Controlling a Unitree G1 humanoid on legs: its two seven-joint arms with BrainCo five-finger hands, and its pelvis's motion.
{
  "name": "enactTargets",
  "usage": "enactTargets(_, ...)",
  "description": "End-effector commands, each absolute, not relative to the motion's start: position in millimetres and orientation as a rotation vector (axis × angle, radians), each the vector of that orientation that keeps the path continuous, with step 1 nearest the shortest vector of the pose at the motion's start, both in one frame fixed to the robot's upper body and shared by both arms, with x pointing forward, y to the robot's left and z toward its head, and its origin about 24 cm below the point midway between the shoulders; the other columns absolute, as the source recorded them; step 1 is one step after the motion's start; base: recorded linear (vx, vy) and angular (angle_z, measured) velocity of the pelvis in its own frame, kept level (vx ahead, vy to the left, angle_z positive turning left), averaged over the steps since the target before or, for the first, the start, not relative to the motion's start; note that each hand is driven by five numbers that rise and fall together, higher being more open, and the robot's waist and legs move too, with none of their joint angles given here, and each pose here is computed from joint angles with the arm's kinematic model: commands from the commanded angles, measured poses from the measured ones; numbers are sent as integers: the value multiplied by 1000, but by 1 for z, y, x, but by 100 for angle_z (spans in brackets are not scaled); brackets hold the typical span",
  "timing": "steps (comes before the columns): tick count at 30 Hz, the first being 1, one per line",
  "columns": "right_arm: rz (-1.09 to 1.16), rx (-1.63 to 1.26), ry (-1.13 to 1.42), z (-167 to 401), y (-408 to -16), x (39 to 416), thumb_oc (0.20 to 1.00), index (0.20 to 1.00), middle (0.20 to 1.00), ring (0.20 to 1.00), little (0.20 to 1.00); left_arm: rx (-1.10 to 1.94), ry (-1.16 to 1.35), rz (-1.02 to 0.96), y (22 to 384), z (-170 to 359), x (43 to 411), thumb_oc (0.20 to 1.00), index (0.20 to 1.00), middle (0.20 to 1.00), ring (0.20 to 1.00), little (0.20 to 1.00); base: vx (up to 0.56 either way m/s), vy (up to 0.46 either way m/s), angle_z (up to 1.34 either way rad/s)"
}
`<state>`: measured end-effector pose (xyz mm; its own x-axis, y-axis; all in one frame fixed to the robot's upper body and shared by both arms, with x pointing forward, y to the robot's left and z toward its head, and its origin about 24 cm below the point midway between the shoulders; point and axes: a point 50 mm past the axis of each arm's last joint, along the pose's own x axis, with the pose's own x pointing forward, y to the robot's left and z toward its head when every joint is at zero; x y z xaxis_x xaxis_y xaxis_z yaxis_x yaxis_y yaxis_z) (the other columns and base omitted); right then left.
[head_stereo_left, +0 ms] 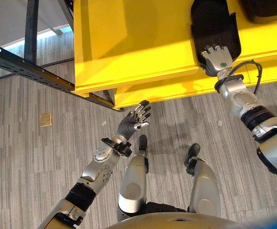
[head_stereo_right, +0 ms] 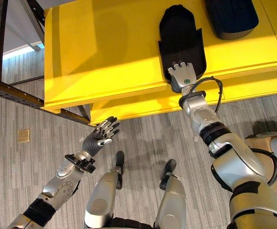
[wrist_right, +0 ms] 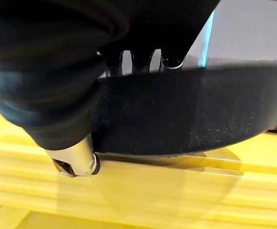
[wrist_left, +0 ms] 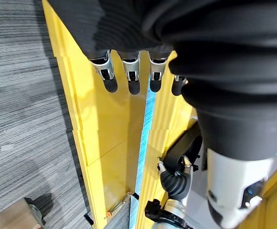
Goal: Move parts from the plastic box to the shelf.
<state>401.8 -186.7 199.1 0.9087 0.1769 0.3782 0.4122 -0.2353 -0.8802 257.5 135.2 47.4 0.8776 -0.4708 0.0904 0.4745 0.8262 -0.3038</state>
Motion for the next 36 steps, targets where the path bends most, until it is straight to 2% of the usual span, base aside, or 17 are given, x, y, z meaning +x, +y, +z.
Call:
enactTargets(1, -306, -1849, -388, 228, -195, 409, 200, 200, 200, 200, 200, -321, -105, -615, 126, 70, 250, 1000, 1000, 1000, 1000, 1000, 0, 0, 0)
enactTargets(6, -316, -1871, -408, 223, -197, 409, 200, 200, 200, 200, 200, -321, -103, -615, 125, 70, 249, 1000, 1000, 1000, 1000, 1000, 0, 0, 0)
enactTargets(12, -330, -1883, -574, 228, -189, 405, 200, 200, 200, 200, 200, -320, -100, -618, 126, 68, 248, 1000, 1000, 1000, 1000, 1000, 0, 0, 0)
enactTargets(20, -329, -1896, -966, 266, -154, 394, 200, 200, 200, 200, 200, -308, -91, -623, 129, 64, 245, 1000, 1000, 1000, 1000, 1000, 5, -7, 1)
enactTargets(36, -384, -1888, -1055, 296, -143, 390, 200, 200, 200, 200, 200, -300, -80, -639, 130, 63, 241, 1000, 1000, 1000, 1000, 1000, 9, -5, 2)
